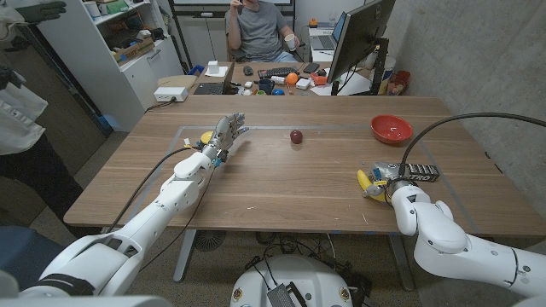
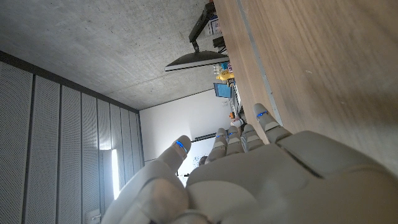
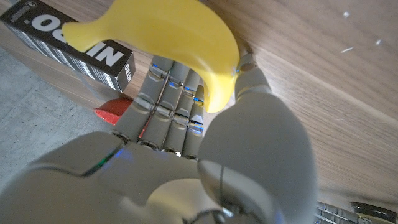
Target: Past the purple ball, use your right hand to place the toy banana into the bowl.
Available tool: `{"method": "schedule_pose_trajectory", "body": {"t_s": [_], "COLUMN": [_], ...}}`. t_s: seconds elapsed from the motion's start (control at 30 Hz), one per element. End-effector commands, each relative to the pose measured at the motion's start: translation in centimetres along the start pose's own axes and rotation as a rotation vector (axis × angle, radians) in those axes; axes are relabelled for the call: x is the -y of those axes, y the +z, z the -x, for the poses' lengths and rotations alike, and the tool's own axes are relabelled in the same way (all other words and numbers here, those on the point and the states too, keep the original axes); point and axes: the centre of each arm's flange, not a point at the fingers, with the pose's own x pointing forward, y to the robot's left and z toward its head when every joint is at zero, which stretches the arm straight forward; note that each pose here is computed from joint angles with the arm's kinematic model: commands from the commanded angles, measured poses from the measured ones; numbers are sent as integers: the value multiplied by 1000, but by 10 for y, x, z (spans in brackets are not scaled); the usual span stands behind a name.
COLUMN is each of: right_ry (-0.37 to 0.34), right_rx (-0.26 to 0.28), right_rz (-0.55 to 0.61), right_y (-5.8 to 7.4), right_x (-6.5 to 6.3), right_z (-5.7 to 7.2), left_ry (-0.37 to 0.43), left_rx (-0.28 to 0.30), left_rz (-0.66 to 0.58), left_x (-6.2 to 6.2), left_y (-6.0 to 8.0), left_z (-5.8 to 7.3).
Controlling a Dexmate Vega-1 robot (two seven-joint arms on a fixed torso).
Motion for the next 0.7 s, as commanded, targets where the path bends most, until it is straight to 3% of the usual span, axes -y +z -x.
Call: {"method": "schedule_pose_trajectory", "body": {"t_s": [0.03, 0.7], "right_ry": [-40, -116], "right_rx": [21, 39], "right_rz": [-12, -24], "right_y": [-1, -8], "right_x": [13, 42], "right_z": [0, 5], "left_ry": [-2, 4], "left_rx": [-3, -8], "left_rz": [2, 1], "left_x": [-1, -1], "left_y": [-1, -3], "left_z": [-1, -1]}}
